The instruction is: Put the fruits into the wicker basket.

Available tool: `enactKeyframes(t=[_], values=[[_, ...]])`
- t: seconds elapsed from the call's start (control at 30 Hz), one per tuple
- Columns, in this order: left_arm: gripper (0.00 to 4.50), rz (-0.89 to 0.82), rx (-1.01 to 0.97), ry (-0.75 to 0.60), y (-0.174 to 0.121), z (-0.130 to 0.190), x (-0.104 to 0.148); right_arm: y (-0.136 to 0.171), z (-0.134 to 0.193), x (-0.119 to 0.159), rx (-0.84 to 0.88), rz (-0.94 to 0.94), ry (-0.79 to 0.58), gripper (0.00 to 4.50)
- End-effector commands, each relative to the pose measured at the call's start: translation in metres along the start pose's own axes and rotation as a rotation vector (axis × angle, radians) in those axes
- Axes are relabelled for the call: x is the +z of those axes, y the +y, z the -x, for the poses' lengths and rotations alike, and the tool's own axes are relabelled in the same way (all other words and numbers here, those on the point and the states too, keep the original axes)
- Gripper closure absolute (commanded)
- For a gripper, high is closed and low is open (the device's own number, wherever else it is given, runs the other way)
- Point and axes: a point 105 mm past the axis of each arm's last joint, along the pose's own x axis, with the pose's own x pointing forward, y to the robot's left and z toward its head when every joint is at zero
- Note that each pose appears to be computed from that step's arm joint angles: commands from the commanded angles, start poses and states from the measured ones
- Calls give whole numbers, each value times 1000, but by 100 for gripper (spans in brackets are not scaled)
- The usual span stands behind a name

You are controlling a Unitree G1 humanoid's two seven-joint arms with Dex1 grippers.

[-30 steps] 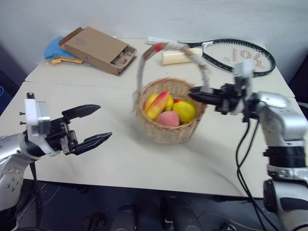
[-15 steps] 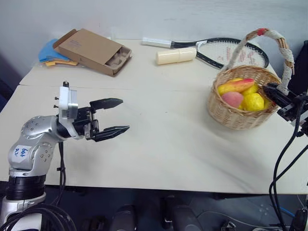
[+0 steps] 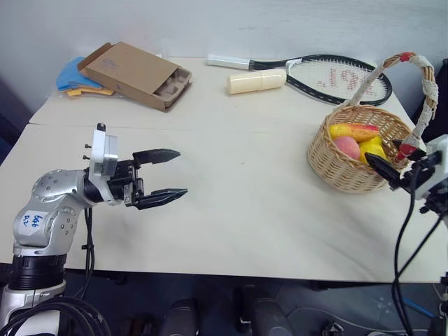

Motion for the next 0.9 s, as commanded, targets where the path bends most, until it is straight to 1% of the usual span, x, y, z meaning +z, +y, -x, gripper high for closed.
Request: enactKeyframes(t=[0.03, 0.1, 0.17, 0.27, 0.37, 0.4, 0.47, 0.53, 0.6, 0.67, 0.7, 0.73, 0.77, 0.83, 0.9], values=[[0, -32, 57, 22, 0, 15, 4, -16, 24, 28, -24, 124, -33, 4], [0, -21, 98, 51, 0, 25, -4, -20, 37, 26, -12, 132, 0, 4], [0, -14, 138, 77, -1, 35, -12, -19, 53, 30, 27, 143, -53, 4], [0, -2, 220, 152, -2, 53, -31, -8, 69, 17, 45, 184, -42, 4], [0, 1, 304, 215, -6, 70, -49, 32, 78, -13, 225, 188, 18, 4], [0, -7, 326, 232, -9, 73, -53, 49, 81, -28, 320, 140, 66, 4], [0, -16, 377, 261, -12, 77, -60, 69, 83, -49, 432, 165, 118, 4], [0, -53, 416, 296, -14, 78, -67, 91, 74, -57, 526, 155, 82, 4], [0, -81, 413, 314, -19, 75, -72, 122, 61, -63, 662, 145, 29, 4], [0, -103, 418, 325, -21, 71, -75, 150, 39, -61, 750, 149, -57, 4], [0, -113, 422, 325, -22, 69, -76, 160, 29, -59, 775, 156, -98, 4], [0, -120, 430, 319, -25, 67, -76, 175, 9, -53, 806, 168, -169, 4], [0, -124, 435, 314, -27, 65, -75, 186, -4, -49, 827, 178, -215, 4], [0, -149, 455, 322, -31, 66, -75, 198, -22, -44, 840, 176, -264, 4], [0, -163, 475, 334, -33, 69, -75, 202, -34, -44, 823, 157, -280, 4]])
